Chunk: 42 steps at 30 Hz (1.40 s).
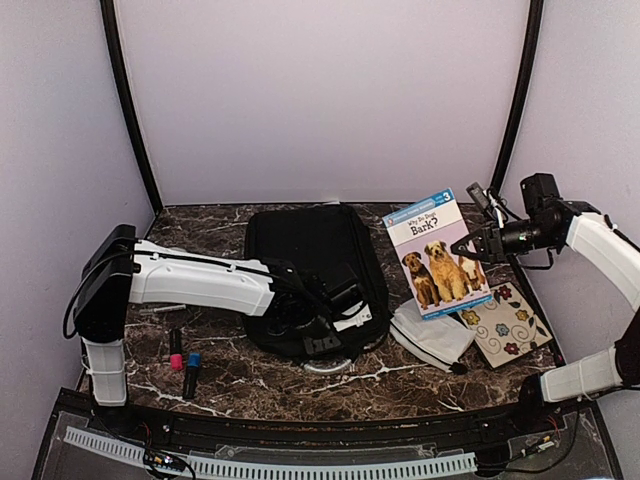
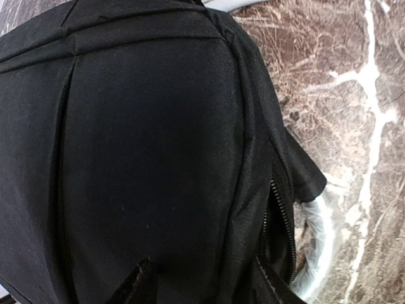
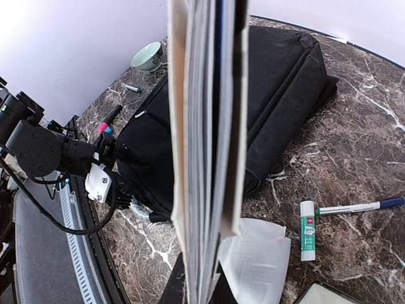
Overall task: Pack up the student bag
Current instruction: Pick up the largest pocket of the bag from the student bag, then place the book in the largest pocket of the bag.
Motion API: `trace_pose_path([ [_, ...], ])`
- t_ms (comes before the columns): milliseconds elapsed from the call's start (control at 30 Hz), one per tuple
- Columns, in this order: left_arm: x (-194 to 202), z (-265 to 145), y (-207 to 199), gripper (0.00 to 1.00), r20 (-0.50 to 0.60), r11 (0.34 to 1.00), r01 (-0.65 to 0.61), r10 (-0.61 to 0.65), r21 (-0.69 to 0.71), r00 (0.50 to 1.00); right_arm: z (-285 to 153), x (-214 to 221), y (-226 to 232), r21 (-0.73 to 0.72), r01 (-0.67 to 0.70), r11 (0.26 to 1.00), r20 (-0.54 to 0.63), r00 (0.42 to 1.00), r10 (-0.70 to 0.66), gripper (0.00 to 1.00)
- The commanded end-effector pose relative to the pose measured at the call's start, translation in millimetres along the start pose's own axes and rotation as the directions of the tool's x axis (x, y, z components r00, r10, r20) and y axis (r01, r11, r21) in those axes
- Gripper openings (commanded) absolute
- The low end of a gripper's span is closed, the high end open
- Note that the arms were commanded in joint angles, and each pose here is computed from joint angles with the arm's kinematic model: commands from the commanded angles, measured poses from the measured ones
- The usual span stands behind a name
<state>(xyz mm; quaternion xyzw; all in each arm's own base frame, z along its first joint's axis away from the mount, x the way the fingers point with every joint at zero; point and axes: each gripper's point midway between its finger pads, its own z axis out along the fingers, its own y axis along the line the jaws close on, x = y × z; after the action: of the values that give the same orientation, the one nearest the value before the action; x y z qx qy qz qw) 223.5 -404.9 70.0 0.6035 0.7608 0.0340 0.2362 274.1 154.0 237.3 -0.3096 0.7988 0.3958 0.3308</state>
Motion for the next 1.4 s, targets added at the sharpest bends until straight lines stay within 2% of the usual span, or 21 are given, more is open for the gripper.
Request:
trace_pose_path([
  [0, -9, 2, 5, 0.48, 0.009, 0.999, -0.027, 0.027, -0.031, 1.000, -6, -12, 7, -0.016, 0.041, 0.999, 0.048, 0.998, -0.041, 0.00],
  [233, -15, 1, 16, 0.13, 0.013, 0.997, -0.033, 0.034, -0.077, 0.999, -8, -19, 6, -0.015, 0.049, 0.999, 0.042, 0.998, -0.048, 0.00],
  [400, -26, -14, 32, 0.00, 0.040, 0.995, 0.011, -0.007, -0.097, 0.999, -16, -38, 10, -0.010, 0.091, 0.996, 0.054, 0.994, -0.090, 0.00],
  [567, -45, -52, 63, 0.00, 0.137, 0.989, 0.085, -0.068, -0.119, 0.988, -30, -66, 26, 0.007, 0.178, 0.984, 0.094, 0.980, -0.178, 0.00],
  [800, -62, -102, 109, 0.00, 0.268, 0.976, 0.194, -0.161, -0.102, 0.950, -44, -92, 64, 0.005, 0.363, 0.932, 0.130, 0.924, -0.361, 0.00],
  [933, -65, -126, 134, 0.00, 0.307, 0.966, 0.229, -0.182, -0.123, 0.934, -42, -88, 95, -0.045, 0.476, 0.878, 0.126, 0.875, -0.467, 0.00],
  [1167, -71, -157, 167, 0.00, 0.373, 0.952, 0.280, -0.216, -0.124, 0.902, -19, -64, 136, -0.145, 0.642, 0.753, 0.036, 0.764, -0.645, 0.00],
  [1367, -75, -171, 184, 0.00, 0.445, 0.942, 0.329, -0.268, -0.065, 0.855, 5, -63, 172, -0.241, 0.720, 0.651, 0.061, 0.681, -0.730, 0.00],
])
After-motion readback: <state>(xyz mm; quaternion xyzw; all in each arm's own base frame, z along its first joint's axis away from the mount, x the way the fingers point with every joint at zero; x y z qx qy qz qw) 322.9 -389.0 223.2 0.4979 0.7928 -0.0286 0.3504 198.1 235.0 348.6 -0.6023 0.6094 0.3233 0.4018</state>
